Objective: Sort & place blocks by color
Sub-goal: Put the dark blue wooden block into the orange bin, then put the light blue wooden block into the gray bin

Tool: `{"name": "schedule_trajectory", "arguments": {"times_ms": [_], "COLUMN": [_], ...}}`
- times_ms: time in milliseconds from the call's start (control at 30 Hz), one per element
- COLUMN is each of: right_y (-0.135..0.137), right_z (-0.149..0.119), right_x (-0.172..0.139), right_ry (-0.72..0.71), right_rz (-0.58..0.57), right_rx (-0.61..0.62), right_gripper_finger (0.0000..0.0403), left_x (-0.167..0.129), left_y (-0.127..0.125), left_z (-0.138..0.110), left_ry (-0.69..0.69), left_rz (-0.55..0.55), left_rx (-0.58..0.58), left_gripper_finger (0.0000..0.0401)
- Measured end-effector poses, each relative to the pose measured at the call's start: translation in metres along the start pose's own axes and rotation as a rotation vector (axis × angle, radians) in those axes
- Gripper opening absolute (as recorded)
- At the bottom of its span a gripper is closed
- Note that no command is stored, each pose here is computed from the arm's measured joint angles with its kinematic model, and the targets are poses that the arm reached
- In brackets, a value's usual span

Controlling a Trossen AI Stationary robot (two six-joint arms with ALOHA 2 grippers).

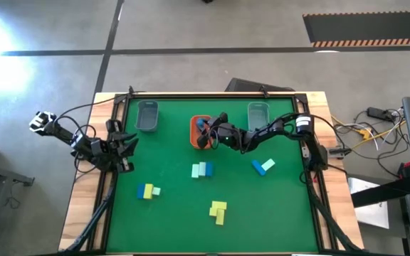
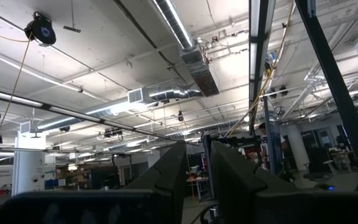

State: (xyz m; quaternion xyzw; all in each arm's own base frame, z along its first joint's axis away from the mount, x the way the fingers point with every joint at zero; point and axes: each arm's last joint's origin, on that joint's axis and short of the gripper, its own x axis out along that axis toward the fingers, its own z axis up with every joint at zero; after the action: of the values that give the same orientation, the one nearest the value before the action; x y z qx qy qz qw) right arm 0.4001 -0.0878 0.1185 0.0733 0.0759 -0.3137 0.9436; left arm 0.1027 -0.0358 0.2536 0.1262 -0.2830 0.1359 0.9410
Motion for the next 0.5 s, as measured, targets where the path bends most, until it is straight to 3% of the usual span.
{"name": "schedule_trajectory", "arguments": {"times_ms": [267, 500], "right_y": [0.000, 0.000], "right_z": [0.011, 0.044], "right_x": [-0.003, -0.020], "right_ry": [0.000, 0.057], "right_rz": [0.000, -0.007], "right_rx": [-0.001, -0.039], "right_gripper_finger": [0.0183, 0.0184], "left_x": [0.000, 0.000], "left_y": [0.000, 0.000], "left_z": [0.000, 0.000], "left_ry": [0.000, 0.000], "left_rz": [0.000, 0.000], "left_rx": [0.000, 0.000], "left_gripper_finger": [0.0058, 0.0058]}}
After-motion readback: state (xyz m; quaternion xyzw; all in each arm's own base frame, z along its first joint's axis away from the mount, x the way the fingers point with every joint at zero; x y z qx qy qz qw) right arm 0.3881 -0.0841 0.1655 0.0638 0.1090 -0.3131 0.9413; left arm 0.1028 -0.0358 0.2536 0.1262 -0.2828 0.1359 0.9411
